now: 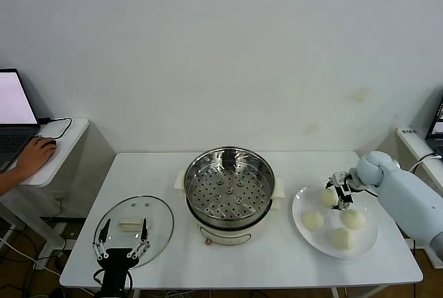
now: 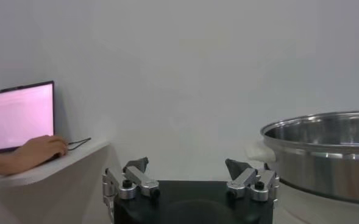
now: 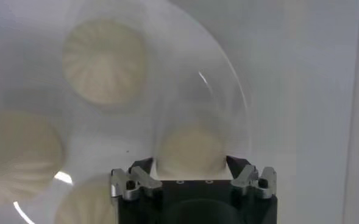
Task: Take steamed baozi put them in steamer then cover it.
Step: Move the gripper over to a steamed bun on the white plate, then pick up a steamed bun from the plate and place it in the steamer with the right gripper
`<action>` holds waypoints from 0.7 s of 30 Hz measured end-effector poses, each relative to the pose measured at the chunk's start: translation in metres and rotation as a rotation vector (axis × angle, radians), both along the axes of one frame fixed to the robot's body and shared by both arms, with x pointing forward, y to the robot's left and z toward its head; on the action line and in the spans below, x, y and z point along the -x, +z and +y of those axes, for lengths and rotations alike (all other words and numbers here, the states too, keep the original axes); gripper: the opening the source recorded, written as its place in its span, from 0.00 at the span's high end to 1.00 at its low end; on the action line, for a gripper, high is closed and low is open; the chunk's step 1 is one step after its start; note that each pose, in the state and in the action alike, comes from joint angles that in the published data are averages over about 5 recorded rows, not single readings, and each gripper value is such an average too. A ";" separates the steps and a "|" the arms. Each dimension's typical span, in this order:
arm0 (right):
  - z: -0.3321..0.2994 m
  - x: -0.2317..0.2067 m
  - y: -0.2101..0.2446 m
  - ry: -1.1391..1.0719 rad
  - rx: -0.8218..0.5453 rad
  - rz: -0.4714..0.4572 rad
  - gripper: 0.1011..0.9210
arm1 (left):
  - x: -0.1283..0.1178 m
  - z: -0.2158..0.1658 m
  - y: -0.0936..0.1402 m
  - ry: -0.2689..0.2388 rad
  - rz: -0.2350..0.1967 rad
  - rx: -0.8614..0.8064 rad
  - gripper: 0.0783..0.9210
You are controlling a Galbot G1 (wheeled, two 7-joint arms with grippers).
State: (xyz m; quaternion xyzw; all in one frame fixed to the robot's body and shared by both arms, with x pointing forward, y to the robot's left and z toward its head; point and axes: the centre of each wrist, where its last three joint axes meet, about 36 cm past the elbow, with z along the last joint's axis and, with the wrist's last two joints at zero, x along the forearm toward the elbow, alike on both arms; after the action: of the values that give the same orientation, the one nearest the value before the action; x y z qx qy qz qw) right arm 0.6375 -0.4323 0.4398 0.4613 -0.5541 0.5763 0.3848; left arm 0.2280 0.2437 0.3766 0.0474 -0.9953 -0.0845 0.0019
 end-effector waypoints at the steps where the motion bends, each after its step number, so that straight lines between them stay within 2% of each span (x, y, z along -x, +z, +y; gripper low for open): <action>1: 0.000 0.000 0.000 0.000 0.001 0.000 0.28 | 0.000 0.000 0.000 0.001 0.000 0.000 0.12; 12: -0.004 0.000 0.019 0.004 0.006 -0.007 0.38 | 0.000 0.000 0.005 0.003 -0.013 0.002 0.12; 21: -0.004 0.000 0.076 0.035 -0.006 -0.059 0.40 | -0.003 0.002 0.010 -0.001 -0.032 0.008 0.12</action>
State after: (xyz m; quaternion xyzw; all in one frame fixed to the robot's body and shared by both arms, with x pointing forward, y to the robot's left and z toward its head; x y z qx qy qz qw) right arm 0.6375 -0.4368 0.5157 0.4547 -0.5587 0.5946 0.3570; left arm 0.2312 0.2454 0.3868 0.0482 -0.9956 -0.0796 -0.0141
